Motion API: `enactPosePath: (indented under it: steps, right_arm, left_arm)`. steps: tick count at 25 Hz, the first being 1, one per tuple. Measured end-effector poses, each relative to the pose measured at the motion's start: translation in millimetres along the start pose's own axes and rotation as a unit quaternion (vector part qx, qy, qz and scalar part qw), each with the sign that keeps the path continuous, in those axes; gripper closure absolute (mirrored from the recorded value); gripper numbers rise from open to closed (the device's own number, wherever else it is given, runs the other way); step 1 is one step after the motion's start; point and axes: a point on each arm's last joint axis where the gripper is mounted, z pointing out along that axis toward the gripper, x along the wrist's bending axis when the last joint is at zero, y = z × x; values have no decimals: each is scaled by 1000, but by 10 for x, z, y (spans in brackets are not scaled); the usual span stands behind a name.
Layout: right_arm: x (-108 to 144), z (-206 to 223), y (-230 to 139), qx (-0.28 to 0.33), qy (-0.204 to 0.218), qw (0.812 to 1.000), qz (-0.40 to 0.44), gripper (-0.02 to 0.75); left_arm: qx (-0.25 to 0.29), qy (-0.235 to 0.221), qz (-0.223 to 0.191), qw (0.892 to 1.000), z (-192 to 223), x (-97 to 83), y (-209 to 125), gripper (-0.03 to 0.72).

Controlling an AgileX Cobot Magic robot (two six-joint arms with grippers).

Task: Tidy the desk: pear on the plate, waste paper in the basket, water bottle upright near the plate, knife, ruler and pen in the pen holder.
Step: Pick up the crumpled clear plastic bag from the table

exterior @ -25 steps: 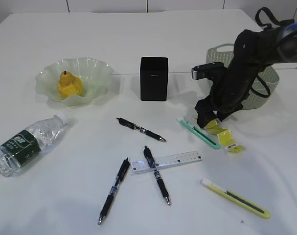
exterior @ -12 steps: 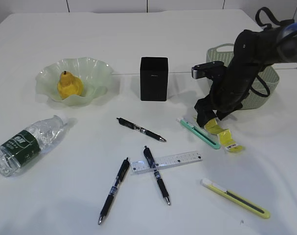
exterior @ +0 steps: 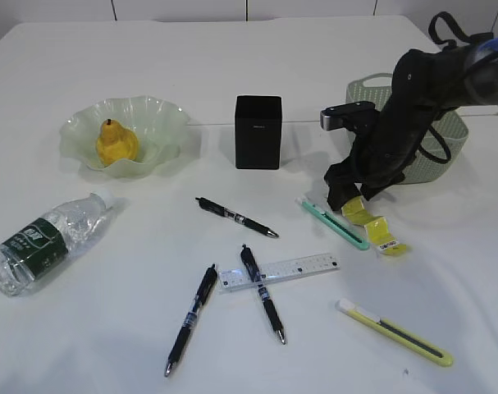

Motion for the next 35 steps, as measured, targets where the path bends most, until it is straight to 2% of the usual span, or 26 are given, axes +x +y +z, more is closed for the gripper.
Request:
enactPosePath:
  steps: [18,25,35]
  right_arm:
    - [2,0,4,-2,1,1000,2,174]
    - [4,0,3,-1,2,1000,2,251]
    - [0,70,-9,8,7,1000,4,262]
  left_arm:
    - [0,2,2,1000,0,4,-1,414]
    - [1,4,3,1000,0,8,-1,414]
    - [1,5,4,1000,0,9,-1,414]
